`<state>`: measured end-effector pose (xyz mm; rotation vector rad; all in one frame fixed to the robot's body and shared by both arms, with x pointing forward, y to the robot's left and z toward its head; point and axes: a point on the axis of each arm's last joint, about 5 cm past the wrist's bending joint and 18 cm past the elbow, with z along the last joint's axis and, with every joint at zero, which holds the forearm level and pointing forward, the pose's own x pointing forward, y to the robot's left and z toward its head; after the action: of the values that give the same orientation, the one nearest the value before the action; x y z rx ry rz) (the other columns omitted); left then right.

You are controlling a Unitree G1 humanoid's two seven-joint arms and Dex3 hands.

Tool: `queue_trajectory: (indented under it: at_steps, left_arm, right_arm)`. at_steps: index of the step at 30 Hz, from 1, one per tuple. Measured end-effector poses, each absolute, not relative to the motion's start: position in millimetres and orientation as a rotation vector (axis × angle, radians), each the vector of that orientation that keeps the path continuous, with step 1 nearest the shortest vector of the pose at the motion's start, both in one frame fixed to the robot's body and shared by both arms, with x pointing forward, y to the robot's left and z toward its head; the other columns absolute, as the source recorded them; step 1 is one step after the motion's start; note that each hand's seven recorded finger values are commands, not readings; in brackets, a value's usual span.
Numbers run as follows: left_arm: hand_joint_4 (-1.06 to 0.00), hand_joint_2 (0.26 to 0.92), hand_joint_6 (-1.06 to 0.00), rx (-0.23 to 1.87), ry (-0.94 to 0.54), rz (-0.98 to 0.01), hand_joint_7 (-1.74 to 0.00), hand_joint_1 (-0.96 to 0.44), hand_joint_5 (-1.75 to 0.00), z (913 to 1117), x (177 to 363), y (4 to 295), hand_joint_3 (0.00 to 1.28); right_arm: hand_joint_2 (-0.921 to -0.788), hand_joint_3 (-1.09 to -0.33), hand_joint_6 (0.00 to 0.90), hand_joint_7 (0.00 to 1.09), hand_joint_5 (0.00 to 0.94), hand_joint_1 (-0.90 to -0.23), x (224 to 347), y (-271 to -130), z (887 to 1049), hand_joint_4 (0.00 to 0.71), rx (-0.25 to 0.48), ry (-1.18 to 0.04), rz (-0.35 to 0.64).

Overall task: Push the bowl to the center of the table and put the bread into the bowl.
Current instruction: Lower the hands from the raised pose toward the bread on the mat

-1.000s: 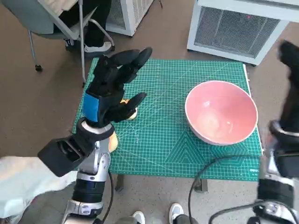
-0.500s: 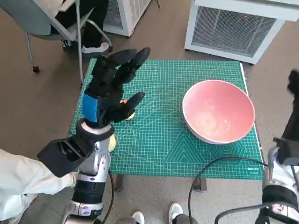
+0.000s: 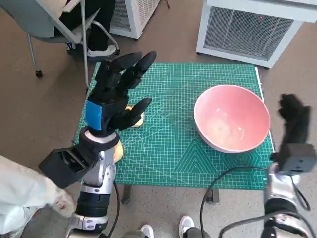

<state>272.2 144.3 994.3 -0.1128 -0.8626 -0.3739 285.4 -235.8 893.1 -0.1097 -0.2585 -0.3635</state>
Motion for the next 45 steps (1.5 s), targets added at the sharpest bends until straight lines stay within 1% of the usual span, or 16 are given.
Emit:
queue_trajectory:
  at_steps: [6,9,18,24,27,30,35,38,45]
  left_arm:
    - [-0.48,0.921,-0.23,-0.100,-0.856,-0.358,-0.68,-0.35,0.00,991.9,270.1,149.6,0.28]
    - [-0.48,0.921,-0.25,-0.094,-0.858,-0.352,-0.65,-0.35,0.00,991.4,268.4,151.9,0.28]
    - [-0.48,0.921,-0.30,-0.081,-0.861,-0.326,-0.55,-0.38,0.00,989.3,262.7,158.9,0.27]
    - [-0.47,0.921,-0.35,-0.070,-0.852,-0.303,-0.46,-0.38,0.00,985.2,257.6,164.8,0.26]
    - [-0.47,0.921,-0.38,-0.059,-0.846,-0.286,-0.41,-0.38,0.00,983.5,255.2,168.9,0.26]
    - [-0.47,0.921,-0.39,-0.051,-0.842,-0.272,-0.39,-0.37,0.00,982.3,253.0,172.1,0.27]
    - [-0.47,0.921,-0.40,-0.035,-0.844,-0.244,-0.37,-0.37,0.00,981.3,248.4,178.5,0.27]
    - [-0.47,0.921,-0.41,-0.032,-0.841,-0.231,-0.36,-0.37,0.00,980.3,246.2,180.8,0.27]
    - [-0.46,0.921,-0.41,-0.008,-0.841,-0.217,-0.34,-0.38,0.00,979.5,240.8,186.9,0.27]
  right_arm:
    - [-0.921,-0.859,0.038,0.46,0.003,-0.463,293.5,-221.4,894.3,0.247,-0.073,-0.222,-0.317]
    - [-0.921,-0.860,0.044,0.46,0.003,-0.458,297.0,-215.1,895.3,0.246,-0.059,-0.206,-0.288]
    - [-0.921,-0.866,0.046,0.46,0.001,-0.456,306.5,-193.9,898.0,0.237,0.015,-0.163,-0.216]
    - [-0.921,-0.873,0.046,0.46,0.002,-0.453,314.4,-183.5,906.1,0.239,0.033,-0.165,-0.183]
    - [-0.921,-0.878,0.047,0.46,0.002,-0.439,319.2,-175.6,911.3,0.239,0.042,-0.165,-0.161]
    - [-0.921,-0.882,0.047,0.46,0.004,-0.441,322.5,-169.5,914.9,0.242,0.045,-0.161,-0.145]
    - [-0.921,-0.885,0.046,0.46,0.004,-0.443,327.8,-158.9,920.0,0.245,0.057,-0.137,-0.124]
    - [-0.921,-0.885,0.046,0.46,0.002,-0.433,330.7,-153.1,923.5,0.242,0.066,-0.125,-0.111]
    - [-0.921,-0.879,0.051,0.45,0.001,-0.427,337.1,-145.8,932.5,0.239,0.079,-0.105,-0.089]
